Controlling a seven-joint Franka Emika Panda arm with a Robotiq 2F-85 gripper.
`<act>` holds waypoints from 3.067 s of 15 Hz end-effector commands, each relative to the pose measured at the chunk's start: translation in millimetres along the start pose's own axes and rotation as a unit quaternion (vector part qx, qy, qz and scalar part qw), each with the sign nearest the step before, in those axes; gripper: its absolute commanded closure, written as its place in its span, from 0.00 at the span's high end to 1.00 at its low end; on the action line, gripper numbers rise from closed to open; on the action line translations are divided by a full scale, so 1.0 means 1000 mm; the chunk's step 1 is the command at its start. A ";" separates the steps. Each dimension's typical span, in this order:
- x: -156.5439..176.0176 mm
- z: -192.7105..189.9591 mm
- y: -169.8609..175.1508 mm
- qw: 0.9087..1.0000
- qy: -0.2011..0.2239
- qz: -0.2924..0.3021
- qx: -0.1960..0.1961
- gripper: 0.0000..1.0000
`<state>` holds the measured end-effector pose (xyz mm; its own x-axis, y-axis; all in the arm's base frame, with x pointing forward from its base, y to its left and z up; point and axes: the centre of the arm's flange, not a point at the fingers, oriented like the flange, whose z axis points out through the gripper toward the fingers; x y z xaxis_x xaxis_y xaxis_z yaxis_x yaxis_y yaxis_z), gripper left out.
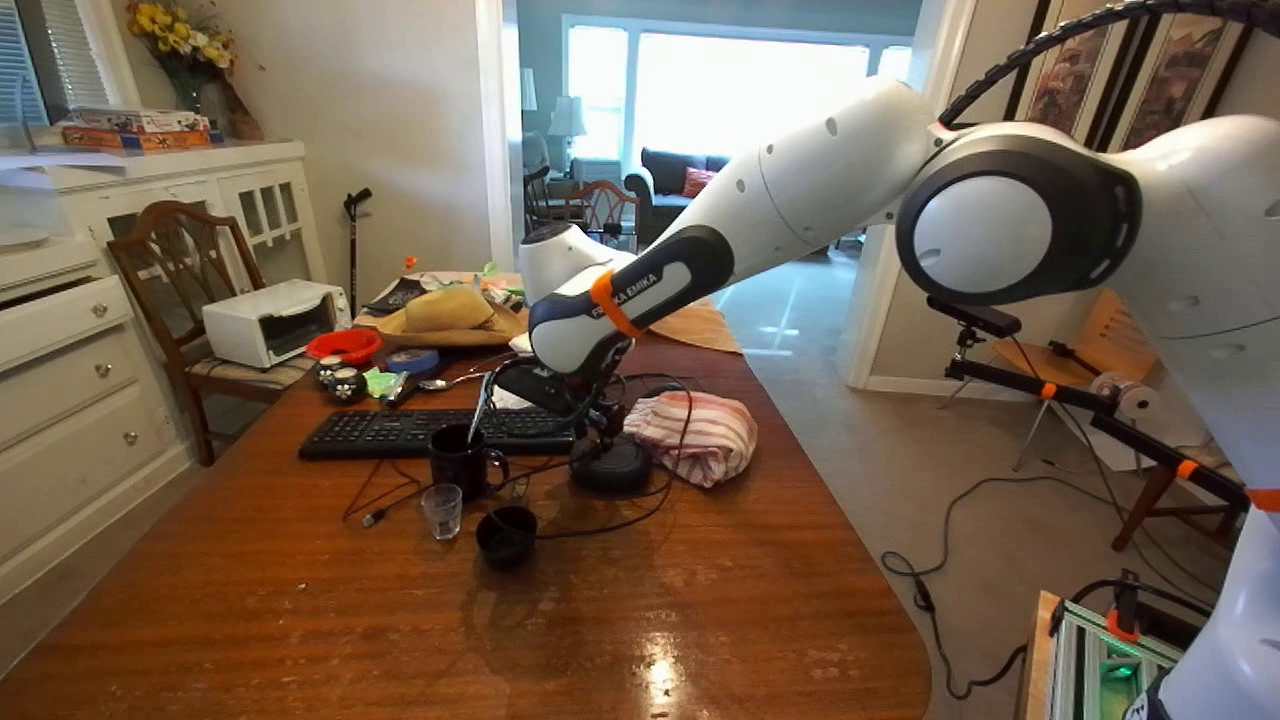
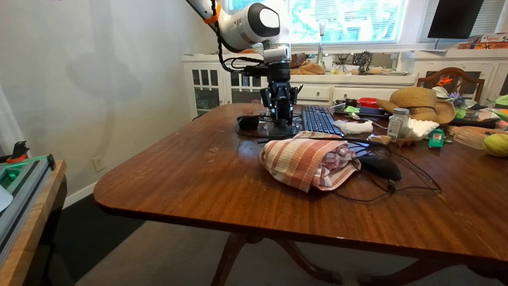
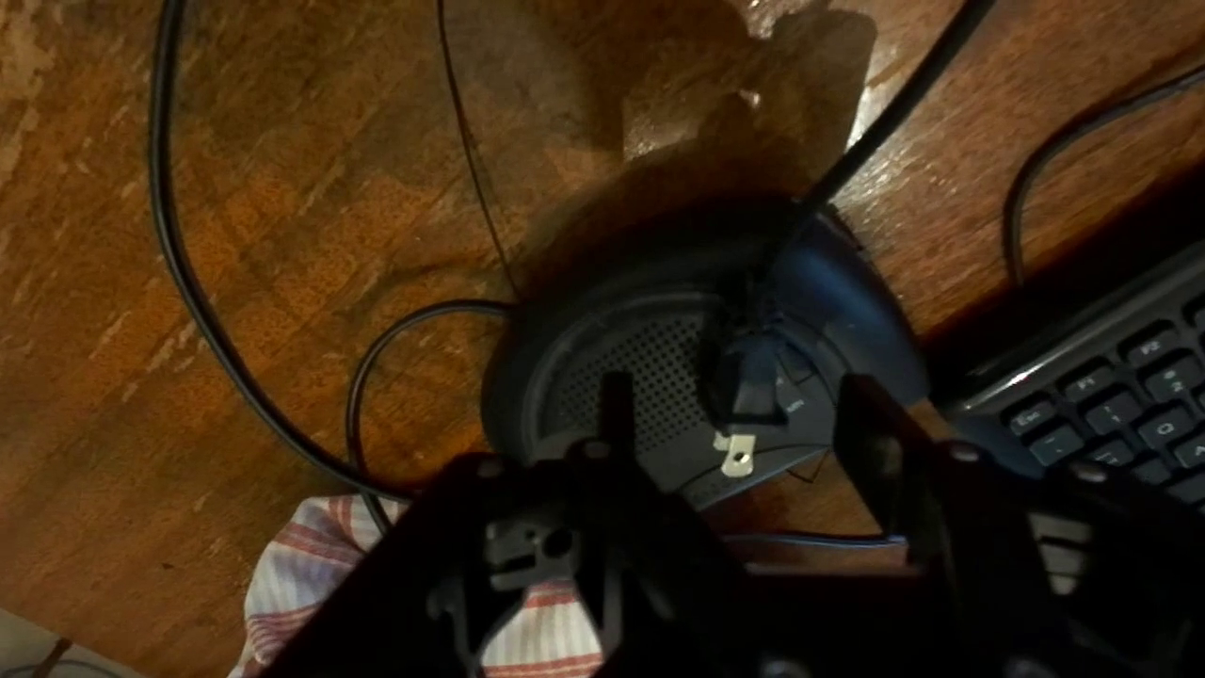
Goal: Move the black cable on the speaker to the left
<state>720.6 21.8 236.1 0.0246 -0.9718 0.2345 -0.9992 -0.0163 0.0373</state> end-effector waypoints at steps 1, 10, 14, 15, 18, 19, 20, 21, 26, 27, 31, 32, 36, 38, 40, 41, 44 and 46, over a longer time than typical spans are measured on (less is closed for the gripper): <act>-0.007 0.006 -0.011 1.000 0.002 0.006 -0.016 0.54; -0.009 0.013 -0.012 1.000 0.006 0.006 -0.029 0.18; -0.008 0.015 -0.013 1.000 0.008 0.006 -0.030 0.06; -0.009 0.014 -0.012 0.999 0.008 0.007 -0.030 0.06; -0.008 0.003 -0.010 1.000 0.004 0.010 -0.025 0.06; -0.006 -0.005 -0.010 1.000 0.002 0.012 -0.022 0.06; -0.005 -0.013 -0.009 1.000 0.001 0.014 -0.019 0.06; -0.002 -0.023 -0.005 1.000 -0.001 0.012 -0.019 0.06; -0.001 -0.064 0.027 0.995 -0.050 -0.083 -0.011 0.06; -0.005 -0.073 0.032 0.993 -0.056 -0.109 -0.004 0.06; -0.015 -0.102 0.048 0.973 -0.073 -0.217 0.015 0.06; -0.017 -0.105 0.049 0.967 -0.075 -0.244 0.023 0.06; -0.028 -0.110 0.050 0.933 -0.068 -0.352 0.040 0.06; -0.040 -0.106 0.049 0.913 -0.053 -0.402 0.046 0.06; -0.056 -0.104 0.050 0.891 -0.050 -0.448 0.061 0.06; -0.065 -0.104 0.051 0.880 -0.046 -0.468 0.075 0.06; -0.094 -0.106 0.048 0.841 -0.039 -0.526 0.117 0.06; -0.112 -0.109 0.046 0.812 -0.039 -0.563 0.148 0.06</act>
<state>681.1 138.2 325.2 0.8930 -0.4334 0.1215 -0.4362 -0.8998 -0.0043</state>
